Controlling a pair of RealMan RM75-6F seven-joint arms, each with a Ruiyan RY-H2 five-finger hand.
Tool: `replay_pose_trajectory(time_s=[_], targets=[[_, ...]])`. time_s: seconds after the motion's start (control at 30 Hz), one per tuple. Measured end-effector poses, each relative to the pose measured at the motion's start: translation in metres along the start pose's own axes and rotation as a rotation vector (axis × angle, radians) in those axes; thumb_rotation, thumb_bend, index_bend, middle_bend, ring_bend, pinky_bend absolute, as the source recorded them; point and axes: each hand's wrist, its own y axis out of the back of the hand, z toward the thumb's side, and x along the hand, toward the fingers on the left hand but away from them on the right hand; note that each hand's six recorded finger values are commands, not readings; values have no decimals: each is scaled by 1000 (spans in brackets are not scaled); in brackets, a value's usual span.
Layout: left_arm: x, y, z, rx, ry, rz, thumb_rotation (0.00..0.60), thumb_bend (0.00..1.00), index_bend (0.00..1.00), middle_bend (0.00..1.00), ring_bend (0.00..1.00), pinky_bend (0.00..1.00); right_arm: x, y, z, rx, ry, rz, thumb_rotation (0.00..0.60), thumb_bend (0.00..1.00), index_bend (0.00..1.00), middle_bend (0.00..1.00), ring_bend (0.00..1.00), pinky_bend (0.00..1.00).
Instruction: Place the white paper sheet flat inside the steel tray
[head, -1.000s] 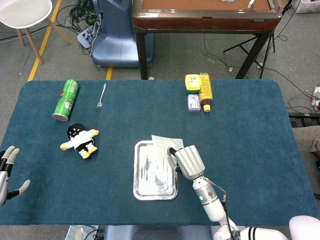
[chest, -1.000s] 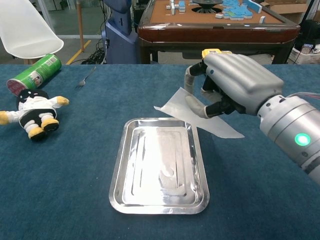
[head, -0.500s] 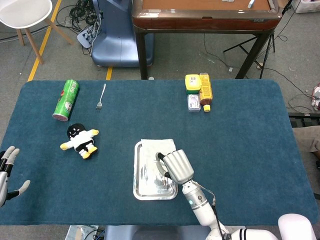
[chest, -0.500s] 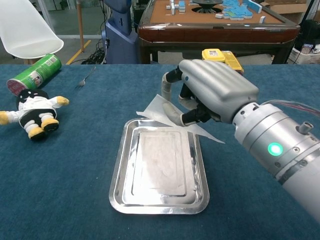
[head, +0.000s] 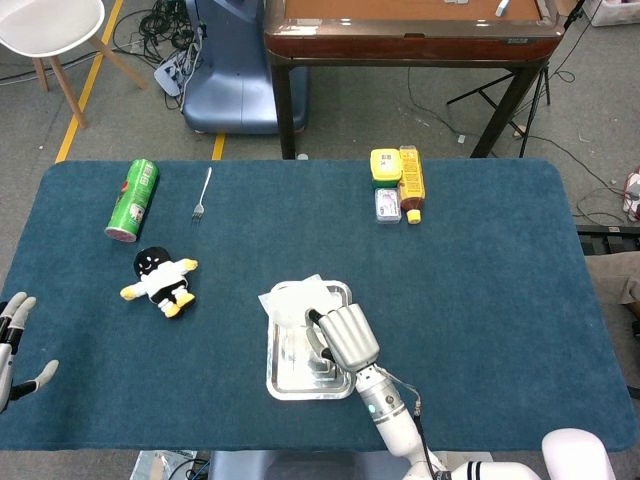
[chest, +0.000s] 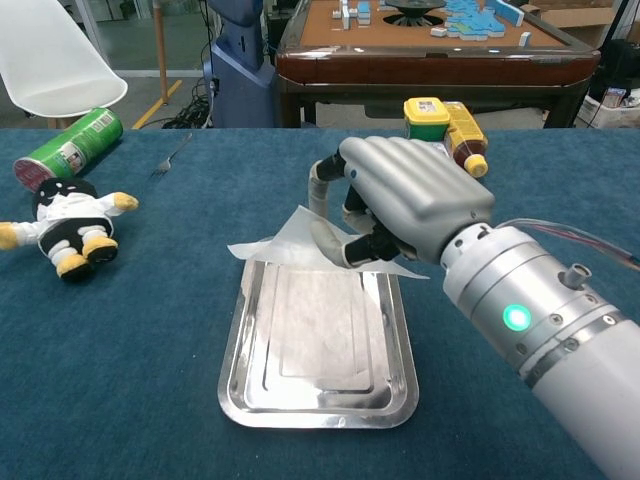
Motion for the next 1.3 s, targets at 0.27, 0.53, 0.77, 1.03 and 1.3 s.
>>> replay_pose_trajectory(time_s=[0.27, 0.53, 0.77, 1.03, 1.3], targets=[[0, 0, 1, -2, -1, -2, 600, 222, 0, 0, 0, 214, 3, 0, 4, -4, -23, 2, 600, 506, 615, 1000, 1000, 1000], [-1, 1, 1, -1, -4, 1, 600, 222, 0, 0, 0, 214, 11, 1, 11, -28, -30, 26, 600, 510, 615, 1000, 1000, 1000], [-1, 1, 2, -1, -6, 0, 600, 222, 0, 0, 0, 214, 14, -3, 15, -34, -34, 42, 600, 510, 615, 1000, 1000, 1000], [-1, 0, 2, -2, -7, -1, 600, 222, 0, 0, 0, 214, 15, -10, 18, -45, -46, 50, 600, 513, 615, 1000, 1000, 1000], [-1, 0, 2, -2, -7, -2, 600, 222, 0, 0, 0, 213, 14, -15, 22, -75, -47, 53, 600, 512, 615, 1000, 1000, 1000]])
